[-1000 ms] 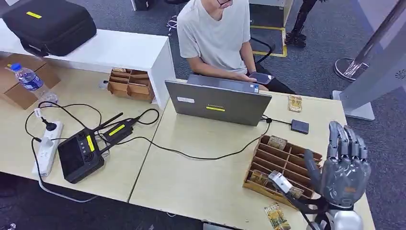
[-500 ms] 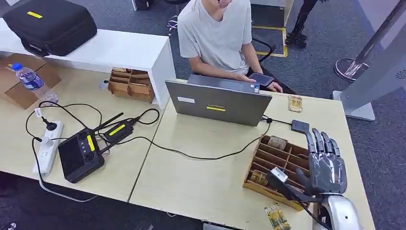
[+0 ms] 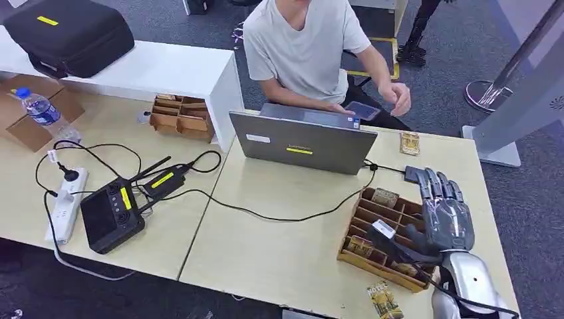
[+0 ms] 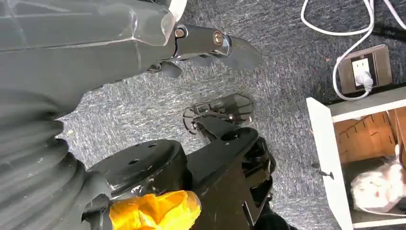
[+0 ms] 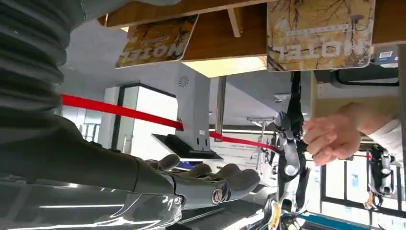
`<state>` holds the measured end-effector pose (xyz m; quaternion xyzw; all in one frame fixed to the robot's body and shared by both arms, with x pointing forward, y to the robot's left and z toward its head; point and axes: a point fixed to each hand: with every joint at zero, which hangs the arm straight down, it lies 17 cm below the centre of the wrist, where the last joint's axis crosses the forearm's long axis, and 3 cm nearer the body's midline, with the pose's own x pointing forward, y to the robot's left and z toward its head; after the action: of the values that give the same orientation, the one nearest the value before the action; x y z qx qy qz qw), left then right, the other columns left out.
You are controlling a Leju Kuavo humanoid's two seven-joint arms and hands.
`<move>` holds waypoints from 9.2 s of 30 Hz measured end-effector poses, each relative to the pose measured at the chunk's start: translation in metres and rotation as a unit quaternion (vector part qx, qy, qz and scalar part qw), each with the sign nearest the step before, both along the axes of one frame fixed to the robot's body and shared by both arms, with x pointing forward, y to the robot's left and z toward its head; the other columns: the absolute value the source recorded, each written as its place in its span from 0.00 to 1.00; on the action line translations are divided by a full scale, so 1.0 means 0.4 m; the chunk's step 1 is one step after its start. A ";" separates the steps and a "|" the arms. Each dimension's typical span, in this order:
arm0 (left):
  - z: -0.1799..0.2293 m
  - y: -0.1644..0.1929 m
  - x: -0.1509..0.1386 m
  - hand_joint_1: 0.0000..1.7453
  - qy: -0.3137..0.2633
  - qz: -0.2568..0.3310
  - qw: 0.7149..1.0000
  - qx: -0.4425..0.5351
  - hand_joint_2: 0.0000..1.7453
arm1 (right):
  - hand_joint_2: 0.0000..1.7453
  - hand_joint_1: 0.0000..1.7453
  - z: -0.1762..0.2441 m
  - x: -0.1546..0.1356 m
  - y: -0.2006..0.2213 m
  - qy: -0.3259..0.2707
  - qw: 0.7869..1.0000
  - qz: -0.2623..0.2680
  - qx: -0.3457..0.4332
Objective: Pass the card to the sensor for recognition and then transmit it.
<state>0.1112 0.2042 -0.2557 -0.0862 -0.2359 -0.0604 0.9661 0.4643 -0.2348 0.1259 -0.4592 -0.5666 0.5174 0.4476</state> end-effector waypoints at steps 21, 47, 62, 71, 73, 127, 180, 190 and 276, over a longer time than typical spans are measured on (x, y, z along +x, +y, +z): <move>-0.001 0.008 0.002 0.00 -0.002 0.000 1.000 0.006 1.00 | 1.00 0.00 0.004 0.030 0.000 -0.007 1.000 -0.007 -0.006; -0.011 0.087 0.003 0.00 -0.003 0.001 0.999 0.035 1.00 | 1.00 0.00 -0.028 0.039 -0.063 -0.010 0.999 -0.040 0.006; -0.012 0.092 0.003 0.00 -0.002 0.003 0.999 0.038 1.00 | 1.00 0.00 -0.027 0.040 -0.066 -0.012 0.999 -0.042 0.002; -0.012 0.094 0.002 0.00 -0.002 0.005 0.999 0.039 1.00 | 1.00 0.00 -0.027 0.038 -0.076 -0.014 0.999 -0.046 -0.001; -0.012 0.094 0.002 0.00 -0.002 0.006 0.999 0.039 1.00 | 1.00 0.00 -0.029 0.037 -0.082 -0.013 0.999 -0.049 -0.001; -0.013 0.113 0.007 0.00 -0.010 0.007 0.998 0.056 1.00 | 1.00 1.00 -0.061 0.013 -0.124 0.005 0.999 -0.050 0.002; -0.005 0.002 0.013 0.00 0.003 -0.023 0.999 0.021 1.00 | 1.00 1.00 0.447 0.018 -0.125 -0.297 0.952 -0.062 -0.029; 0.012 -0.063 0.065 0.00 -0.003 -0.032 0.999 0.010 1.00 | 1.00 1.00 0.509 0.242 0.018 -0.256 0.962 -0.026 -0.093; 0.043 -0.240 0.072 0.00 0.002 -0.076 0.997 -0.008 1.00 | 1.00 0.00 0.495 0.380 0.341 -0.209 0.960 0.070 -0.170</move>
<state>0.1400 0.1081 -0.2383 -0.1115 -0.2270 -0.1317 0.9585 0.6164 -0.0982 0.3239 -0.5854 -0.5820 0.5289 0.1971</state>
